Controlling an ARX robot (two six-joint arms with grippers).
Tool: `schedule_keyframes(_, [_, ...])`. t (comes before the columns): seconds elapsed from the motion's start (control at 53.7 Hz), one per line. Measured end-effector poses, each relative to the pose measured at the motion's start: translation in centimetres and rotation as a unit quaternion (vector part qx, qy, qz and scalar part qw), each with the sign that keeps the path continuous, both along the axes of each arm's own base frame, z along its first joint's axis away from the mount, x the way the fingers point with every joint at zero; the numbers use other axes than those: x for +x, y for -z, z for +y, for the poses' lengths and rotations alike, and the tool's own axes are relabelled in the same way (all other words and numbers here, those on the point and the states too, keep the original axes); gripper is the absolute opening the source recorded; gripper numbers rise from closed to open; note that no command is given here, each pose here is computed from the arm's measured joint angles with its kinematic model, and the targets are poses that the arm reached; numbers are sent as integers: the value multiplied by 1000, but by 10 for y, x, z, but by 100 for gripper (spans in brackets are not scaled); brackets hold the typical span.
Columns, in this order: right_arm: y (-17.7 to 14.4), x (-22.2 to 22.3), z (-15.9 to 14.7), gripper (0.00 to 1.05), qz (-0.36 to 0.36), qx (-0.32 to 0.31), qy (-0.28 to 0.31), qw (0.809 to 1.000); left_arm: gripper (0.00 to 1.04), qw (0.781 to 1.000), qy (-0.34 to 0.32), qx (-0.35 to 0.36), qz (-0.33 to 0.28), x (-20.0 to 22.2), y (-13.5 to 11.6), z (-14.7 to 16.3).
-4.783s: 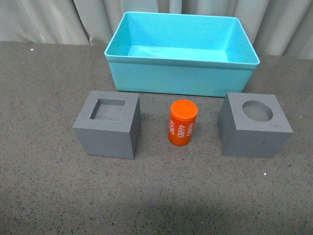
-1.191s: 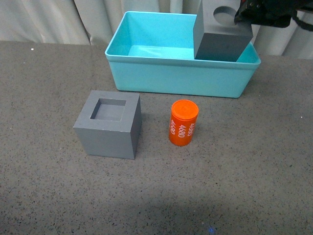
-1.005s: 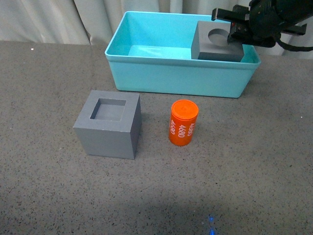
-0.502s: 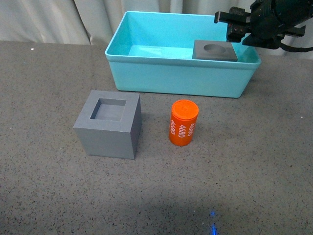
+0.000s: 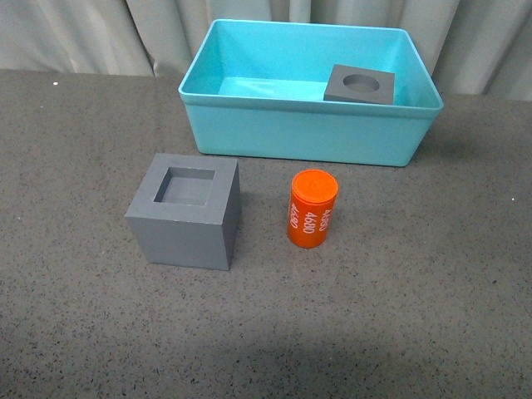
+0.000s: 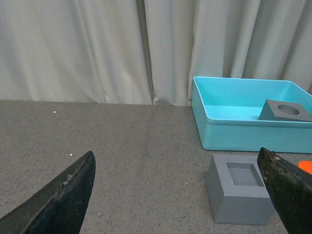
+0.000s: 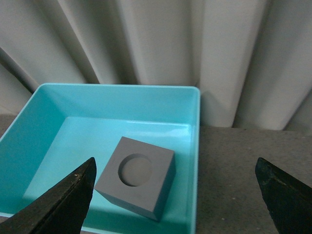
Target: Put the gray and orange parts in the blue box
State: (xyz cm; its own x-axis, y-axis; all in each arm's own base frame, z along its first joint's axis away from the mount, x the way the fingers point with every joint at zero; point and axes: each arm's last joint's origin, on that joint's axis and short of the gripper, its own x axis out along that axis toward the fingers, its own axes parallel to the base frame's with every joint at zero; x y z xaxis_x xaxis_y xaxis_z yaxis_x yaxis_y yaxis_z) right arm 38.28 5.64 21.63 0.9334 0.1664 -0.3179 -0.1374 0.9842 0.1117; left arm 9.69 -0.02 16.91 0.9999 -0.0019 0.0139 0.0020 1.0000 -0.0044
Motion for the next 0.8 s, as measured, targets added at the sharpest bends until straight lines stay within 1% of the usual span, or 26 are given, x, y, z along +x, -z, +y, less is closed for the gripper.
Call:
schedule_keyframes(0.074, [0,-19,-5,95,-19,-4,0,1000,98,1000,0,0,0,0,0,0])
schedule_keyframes(0.167, [6,-49,-11,95,-24,2,-27,999,98,1000,0,0,0,0,0,0])
schedule_keyframes(0.279, [22,-83,-11,95,16,17,-86,996,98,1000,0,0,0,0,0,0])
schedule_keyframes(0.316, [28,-92,-11,95,32,13,-90,995,98,1000,0,0,0,0,0,0])
schedule_keyframes(0.409, [29,-95,-10,95,35,10,-93,995,98,1000,-3,0,1,0,0,0])
schedule_keyframes(0.447, [28,-95,-10,95,33,9,-93,995,98,997,-46,-19,63,1,1,-1])
schedule_keyframes(0.484, [28,-95,-10,95,33,8,-93,995,98,990,-89,-30,105,4,1,0])
schedule_keyframes(0.54, [28,-95,-10,95,33,8,-92,995,98,981,-119,-42,148,13,0,0])
schedule_keyframes(0.614, [28,-95,-10,95,32,7,-93,995,98,976,-123,-64,166,30,-5,1])
schedule_keyframes(0.707, [28,-95,-10,95,32,7,-93,995,98,975,-96,-86,180,65,-16,0])
schedule_keyframes(0.782, [28,-95,-10,95,31,7,-93,995,98,975,-71,-93,191,86,-18,-1])
schedule_keyframes(0.8, [28,-95,-10,95,31,7,-93,995,98,973,-61,-100,200,97,-18,-2])
